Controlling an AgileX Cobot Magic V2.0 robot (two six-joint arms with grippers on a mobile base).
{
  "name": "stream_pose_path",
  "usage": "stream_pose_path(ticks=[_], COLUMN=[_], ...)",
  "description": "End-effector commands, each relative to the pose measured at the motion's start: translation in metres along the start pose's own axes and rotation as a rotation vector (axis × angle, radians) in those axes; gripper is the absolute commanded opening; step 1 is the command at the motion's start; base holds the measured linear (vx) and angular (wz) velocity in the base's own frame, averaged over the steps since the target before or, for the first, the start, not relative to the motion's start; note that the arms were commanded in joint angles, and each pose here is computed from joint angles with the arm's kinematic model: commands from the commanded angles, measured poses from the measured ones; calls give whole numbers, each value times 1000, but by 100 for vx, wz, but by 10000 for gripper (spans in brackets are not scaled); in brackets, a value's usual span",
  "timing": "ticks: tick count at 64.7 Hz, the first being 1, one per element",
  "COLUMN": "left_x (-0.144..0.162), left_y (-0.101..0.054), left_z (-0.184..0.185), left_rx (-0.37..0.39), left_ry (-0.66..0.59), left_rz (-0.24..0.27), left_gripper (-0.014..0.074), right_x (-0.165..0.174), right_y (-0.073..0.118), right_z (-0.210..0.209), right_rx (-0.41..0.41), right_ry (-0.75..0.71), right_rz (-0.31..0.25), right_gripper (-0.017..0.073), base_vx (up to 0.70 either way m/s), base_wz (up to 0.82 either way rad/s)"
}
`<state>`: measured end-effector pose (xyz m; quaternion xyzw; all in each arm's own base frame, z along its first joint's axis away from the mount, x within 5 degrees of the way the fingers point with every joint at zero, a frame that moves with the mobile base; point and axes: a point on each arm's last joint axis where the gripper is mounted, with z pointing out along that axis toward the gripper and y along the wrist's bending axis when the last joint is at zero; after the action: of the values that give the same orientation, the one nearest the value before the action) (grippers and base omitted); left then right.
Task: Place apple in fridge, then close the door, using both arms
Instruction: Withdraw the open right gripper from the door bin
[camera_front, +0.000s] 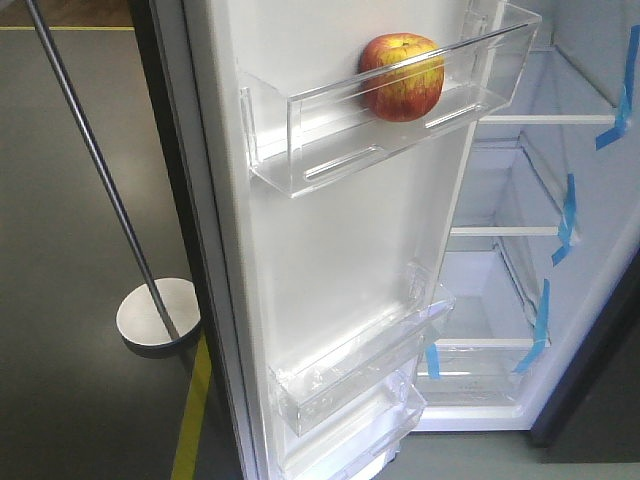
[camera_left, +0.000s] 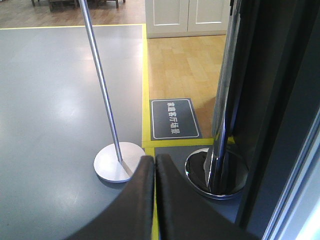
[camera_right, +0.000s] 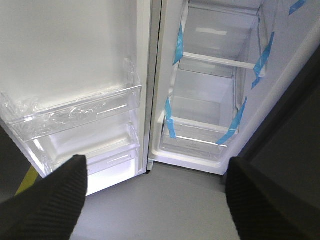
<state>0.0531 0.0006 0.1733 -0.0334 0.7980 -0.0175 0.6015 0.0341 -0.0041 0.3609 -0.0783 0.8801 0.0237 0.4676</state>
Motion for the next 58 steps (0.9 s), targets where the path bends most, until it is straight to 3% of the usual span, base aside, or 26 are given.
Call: stream_pose_path(ticks=[1, 35, 41, 44, 47, 50, 53, 58], left_x=[-1, -1, -4, -8, -15, -25, -34, -54], left_y=[0, 0, 0, -1, -2, -2, -1, -1], left_z=[1, 1, 1, 0, -1, -4, -8, -19], left_rx=[8, 8, 3, 15, 43, 63, 75, 91], left_ry=[-65, -65, -96, -141, -215, -331, -436, -611], left_rz=[-5, -5, 23, -28, -159, -228, -253, -250], left_gripper=[-6, -6, -6, -6, -6, -6, -6, -6], right_x=[-10, -10, -10, -10, -10, -10, -10, -10], right_y=[-1, -1, -1, -1, -1, -1, -1, -1], right_z=[-3, -3, -3, -3, -3, -3, -3, -3], right_rx=[14, 14, 14, 14, 14, 14, 12, 12], right_ry=[-64, -64, -64, -64, -64, -64, -64, -64], right_rz=[-7, -7, -7, -7, -7, -7, -6, -6], right_gripper=[547, 547, 547, 547, 547, 547, 547, 547], base_vx=[0, 0, 0, 0, 0, 0, 0, 0], base_wz=[0, 0, 0, 0, 0, 0, 0, 0])
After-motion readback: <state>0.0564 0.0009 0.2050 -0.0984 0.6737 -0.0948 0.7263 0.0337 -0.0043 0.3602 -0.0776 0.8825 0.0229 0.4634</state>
